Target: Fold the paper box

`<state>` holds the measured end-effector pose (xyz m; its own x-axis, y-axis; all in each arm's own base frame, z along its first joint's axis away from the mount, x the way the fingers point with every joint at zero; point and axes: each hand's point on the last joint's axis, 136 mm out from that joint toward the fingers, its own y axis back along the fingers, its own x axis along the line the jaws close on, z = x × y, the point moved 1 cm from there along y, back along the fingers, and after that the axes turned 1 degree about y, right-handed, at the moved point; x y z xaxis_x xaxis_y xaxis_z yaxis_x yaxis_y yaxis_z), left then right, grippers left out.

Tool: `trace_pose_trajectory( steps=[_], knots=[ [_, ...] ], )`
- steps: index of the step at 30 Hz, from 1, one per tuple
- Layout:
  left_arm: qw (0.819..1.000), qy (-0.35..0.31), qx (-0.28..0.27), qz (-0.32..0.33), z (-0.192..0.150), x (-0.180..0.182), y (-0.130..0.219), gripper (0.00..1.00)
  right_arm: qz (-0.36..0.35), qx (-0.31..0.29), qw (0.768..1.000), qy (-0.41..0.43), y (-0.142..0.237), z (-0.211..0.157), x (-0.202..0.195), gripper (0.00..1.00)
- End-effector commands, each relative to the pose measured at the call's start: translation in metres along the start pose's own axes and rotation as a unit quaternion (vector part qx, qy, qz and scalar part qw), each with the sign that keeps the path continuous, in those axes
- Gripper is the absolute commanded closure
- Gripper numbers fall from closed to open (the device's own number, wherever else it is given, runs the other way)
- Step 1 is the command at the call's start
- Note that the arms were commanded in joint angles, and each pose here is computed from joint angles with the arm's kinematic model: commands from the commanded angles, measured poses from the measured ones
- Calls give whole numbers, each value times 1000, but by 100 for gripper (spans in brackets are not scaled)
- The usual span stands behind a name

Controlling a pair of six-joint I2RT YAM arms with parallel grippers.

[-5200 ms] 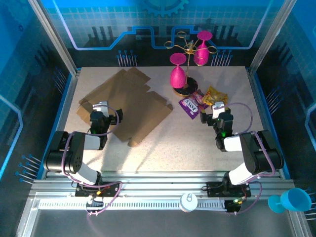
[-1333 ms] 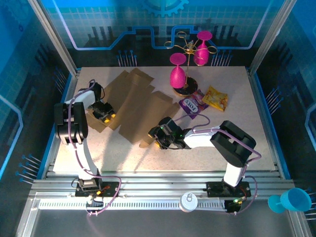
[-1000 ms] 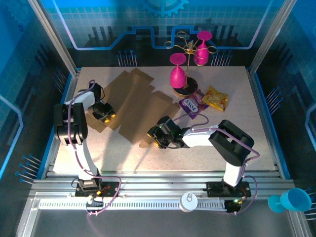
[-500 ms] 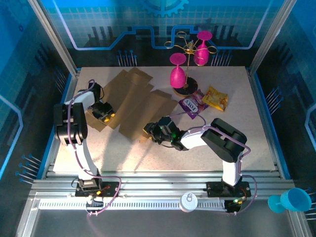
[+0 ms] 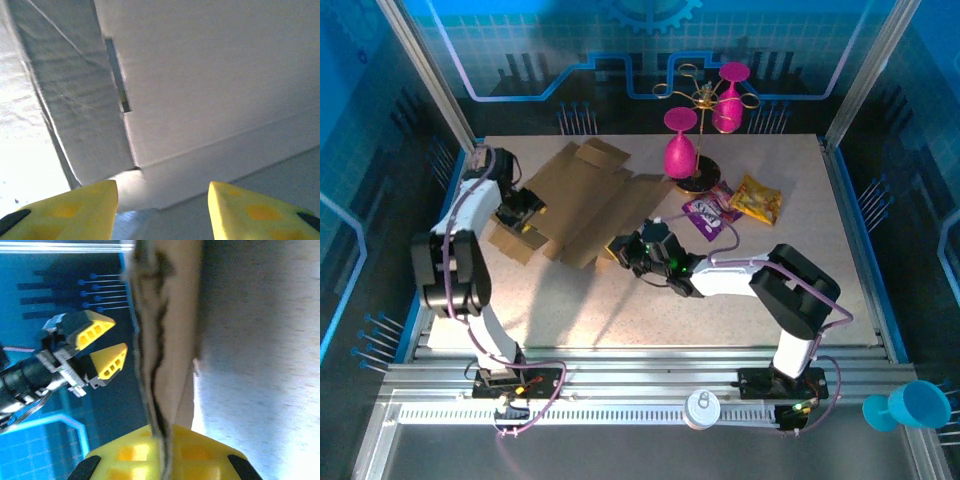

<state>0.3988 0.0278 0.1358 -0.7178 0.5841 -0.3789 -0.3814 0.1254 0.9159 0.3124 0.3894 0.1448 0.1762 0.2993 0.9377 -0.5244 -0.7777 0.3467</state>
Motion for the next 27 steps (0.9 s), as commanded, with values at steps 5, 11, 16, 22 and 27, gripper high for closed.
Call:
trace_pose_trajectory(
  steps=[5,11,16,22,27],
  knots=[
    [988,128,-85,-22,-3,1,93,40,82,-6,996,-18,13,-4,105,100],
    [978,173,-107,-37,-23,20,131,35,99,-26,994,-48,22,-16,151,100],
    [969,209,-122,-44,-33,30,156,30,127,-45,989,-63,30,-20,182,100],
    [952,292,-91,-9,-53,47,168,27,159,-66,983,-60,37,-19,211,100],
    [934,351,-61,19,-72,66,158,18,178,-74,978,-73,37,-16,225,100]
  ],
)
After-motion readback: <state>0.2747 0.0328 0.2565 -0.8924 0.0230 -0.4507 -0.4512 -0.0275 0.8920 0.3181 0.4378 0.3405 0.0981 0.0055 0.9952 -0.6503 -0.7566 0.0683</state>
